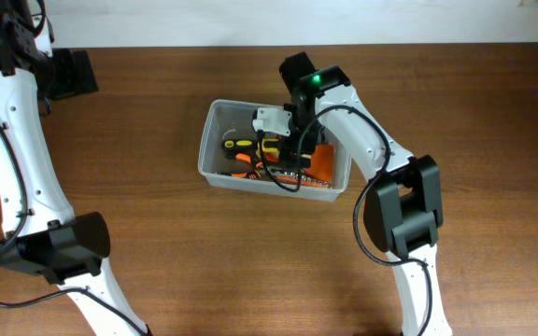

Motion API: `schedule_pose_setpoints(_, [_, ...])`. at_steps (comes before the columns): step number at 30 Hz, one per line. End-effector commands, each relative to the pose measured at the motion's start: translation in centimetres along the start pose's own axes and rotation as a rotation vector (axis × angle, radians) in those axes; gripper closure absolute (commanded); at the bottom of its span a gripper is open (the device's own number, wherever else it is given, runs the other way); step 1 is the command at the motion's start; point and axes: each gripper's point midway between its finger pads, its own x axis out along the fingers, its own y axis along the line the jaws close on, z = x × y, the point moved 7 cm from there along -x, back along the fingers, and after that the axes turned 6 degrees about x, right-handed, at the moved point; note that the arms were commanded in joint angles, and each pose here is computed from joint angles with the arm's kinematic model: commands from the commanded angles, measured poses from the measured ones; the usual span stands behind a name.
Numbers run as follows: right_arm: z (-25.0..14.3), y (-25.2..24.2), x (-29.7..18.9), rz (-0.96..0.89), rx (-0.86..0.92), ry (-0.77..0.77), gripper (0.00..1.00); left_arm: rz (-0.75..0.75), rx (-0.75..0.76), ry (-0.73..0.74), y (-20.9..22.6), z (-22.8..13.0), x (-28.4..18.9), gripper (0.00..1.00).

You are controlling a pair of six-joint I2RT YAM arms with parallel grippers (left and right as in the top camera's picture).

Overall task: Pack container
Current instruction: 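Carry the screwdriver over the container and lower it inside, then open the right gripper and withdraw the right arm to the side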

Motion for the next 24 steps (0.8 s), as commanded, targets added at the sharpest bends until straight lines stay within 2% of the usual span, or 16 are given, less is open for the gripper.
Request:
schedule_pose_setpoints(1, [1.8, -0.4, -7.9, -0.18, 0.108, -0.072, 0.01, 0.01, -0.017, -0.008, 0.3, -0.1, -0.5, 0.01])
schedule_pose_setpoints(6, [2.0, 0.3, -16.7, -0.294, 0.229, -0.208, 0.01, 0.009, -0.017, -0.008, 0.3, -0.1, -0.5, 0.01])
schedule_pose_setpoints(11, [0.0, 2.1, -25.6, -0.408, 0.406, -0.376, 0.01, 0.009, -0.017, -0.008, 0.3, -0.1, -0.5, 0.01])
schedule_pose_setpoints(19, [-6.8, 8.2, -39.0, -0.632, 0.56, -0.622, 0.01, 0.01, -0.017, -0.008, 0.3, -0.1, -0.5, 0.01])
schedule_pose_setpoints(24, [-10.7, 12.3, -44.2, -0.741, 0.677, -0.753, 0.01, 0.01, -0.017, -0.008, 0.3, -0.1, -0.5, 0.01])
